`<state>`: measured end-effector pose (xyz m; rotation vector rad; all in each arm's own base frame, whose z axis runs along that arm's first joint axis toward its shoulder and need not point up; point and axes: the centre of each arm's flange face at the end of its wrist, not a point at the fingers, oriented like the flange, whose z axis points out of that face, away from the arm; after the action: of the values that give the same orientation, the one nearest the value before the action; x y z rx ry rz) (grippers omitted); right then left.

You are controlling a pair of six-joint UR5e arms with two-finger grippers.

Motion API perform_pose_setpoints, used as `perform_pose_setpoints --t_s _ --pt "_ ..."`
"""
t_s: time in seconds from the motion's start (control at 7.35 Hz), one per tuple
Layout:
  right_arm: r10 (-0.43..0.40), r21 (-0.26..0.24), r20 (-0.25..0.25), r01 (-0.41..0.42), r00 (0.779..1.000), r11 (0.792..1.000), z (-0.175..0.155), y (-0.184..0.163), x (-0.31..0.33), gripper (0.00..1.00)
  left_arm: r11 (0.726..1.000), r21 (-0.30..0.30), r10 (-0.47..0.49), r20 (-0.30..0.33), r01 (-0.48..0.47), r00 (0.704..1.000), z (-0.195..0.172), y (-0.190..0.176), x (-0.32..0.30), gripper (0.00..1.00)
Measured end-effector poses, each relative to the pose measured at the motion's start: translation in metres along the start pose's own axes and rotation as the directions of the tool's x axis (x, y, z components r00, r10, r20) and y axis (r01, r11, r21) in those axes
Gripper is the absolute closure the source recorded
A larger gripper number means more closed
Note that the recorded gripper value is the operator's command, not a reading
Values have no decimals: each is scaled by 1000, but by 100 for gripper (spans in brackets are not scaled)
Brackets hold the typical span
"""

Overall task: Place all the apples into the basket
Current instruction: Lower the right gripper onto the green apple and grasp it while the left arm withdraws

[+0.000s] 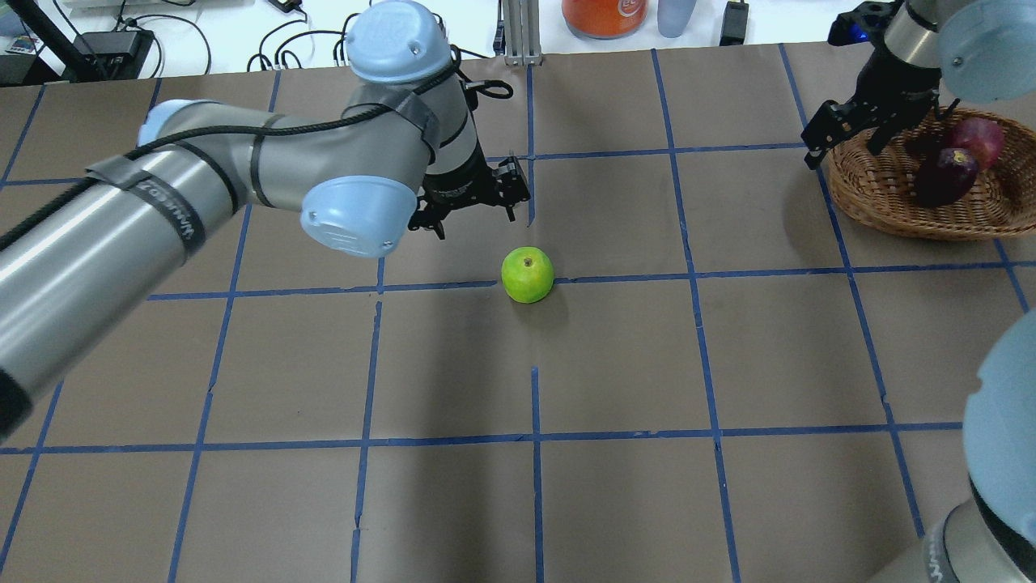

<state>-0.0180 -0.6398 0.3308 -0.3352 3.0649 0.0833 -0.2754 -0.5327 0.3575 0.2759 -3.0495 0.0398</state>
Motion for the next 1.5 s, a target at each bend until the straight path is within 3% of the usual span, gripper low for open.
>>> perform_pose_setpoints --t_s 0.41,0.82,1.09,1.22,1.5 --pt "116 -3 1 -116 993 993 20 -9 -167 0 993 -118 32 72 -24 997 -78 40 -71 0" --pt "251 70 8 -251 968 966 59 -8 -315 0 989 -75 130 85 -124 988 -118 36 -118 0" --pt "304 112 35 -306 952 945 93 -13 -370 0 981 1 194 94 -195 976 -127 24 -125 0" --pt "323 112 38 -325 946 939 108 -14 -380 0 979 42 197 94 -202 976 -130 18 -125 0" --pt "326 90 26 -327 945 941 132 -13 -392 0 980 48 187 92 -192 978 -131 17 -126 0"
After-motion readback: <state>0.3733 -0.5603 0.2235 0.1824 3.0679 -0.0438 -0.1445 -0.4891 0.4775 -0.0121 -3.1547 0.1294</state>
